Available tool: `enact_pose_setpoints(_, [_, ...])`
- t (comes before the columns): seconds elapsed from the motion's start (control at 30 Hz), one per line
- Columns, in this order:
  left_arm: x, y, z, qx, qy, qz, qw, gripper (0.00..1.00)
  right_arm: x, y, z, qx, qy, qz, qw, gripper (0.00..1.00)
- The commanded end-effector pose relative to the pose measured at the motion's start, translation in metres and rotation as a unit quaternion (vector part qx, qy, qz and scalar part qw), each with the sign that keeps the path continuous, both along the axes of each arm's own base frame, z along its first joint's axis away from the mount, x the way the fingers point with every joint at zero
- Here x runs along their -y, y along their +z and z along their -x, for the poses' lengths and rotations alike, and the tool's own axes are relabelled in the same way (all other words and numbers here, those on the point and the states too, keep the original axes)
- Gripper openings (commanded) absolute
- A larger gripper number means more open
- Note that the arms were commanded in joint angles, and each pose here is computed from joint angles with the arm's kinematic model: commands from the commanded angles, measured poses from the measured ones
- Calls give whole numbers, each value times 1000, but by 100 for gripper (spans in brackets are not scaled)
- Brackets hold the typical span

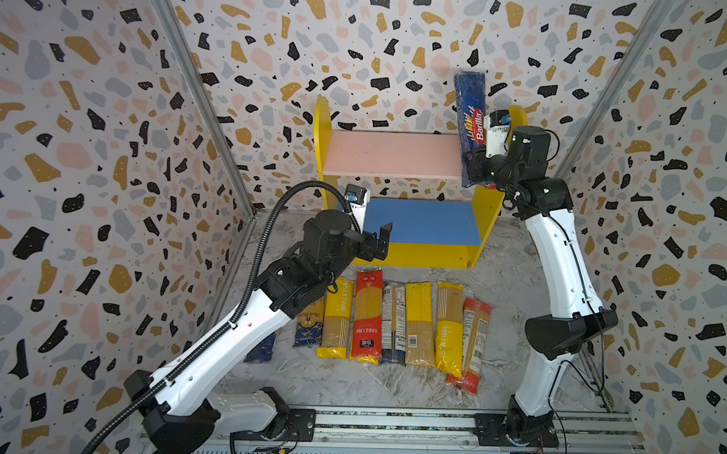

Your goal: Place and organize the pasta boxes and bags onto the shelf

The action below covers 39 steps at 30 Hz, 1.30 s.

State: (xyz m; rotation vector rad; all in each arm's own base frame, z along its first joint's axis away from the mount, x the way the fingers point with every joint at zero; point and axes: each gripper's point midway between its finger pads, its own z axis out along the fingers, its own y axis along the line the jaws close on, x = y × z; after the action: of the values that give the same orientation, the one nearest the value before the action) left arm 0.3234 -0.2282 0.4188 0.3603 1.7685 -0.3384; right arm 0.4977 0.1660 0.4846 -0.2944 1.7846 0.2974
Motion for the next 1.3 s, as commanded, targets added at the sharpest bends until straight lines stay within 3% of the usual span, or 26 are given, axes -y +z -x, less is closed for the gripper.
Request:
enact_pose_setpoints(0.0, [0,8,0,24,-1,0,1000,99,2,97,38,135,19,-41,990,27])
enact_pose_setpoints(0.47, [-1,6,3,27,-5,-2,1000,99,7,84,23,119,-3,-39,992,34])
enact_pose_setpoints(0.57, [-5,9,5,30,-1,2,1000,100,9,84,21,119,-8,-40,992,45])
enact_pose_setpoints(0.67, [-8,14,8,34,1,12,999,100,7,80,18,116,-7,-38,993,70])
enact_pose_setpoints(0.77, [-13,24,15,44,1,37,998,100,6,78,16,113,-6,-40,993,79])
enact_pose_setpoints(1.03, [-28,34,24,52,17,55,997,99,10,87,23,123,-11,-40,992,81])
enact_pose_setpoints(1.27, [-29,21,24,35,21,45,998,99,4,101,56,132,7,-47,990,81])
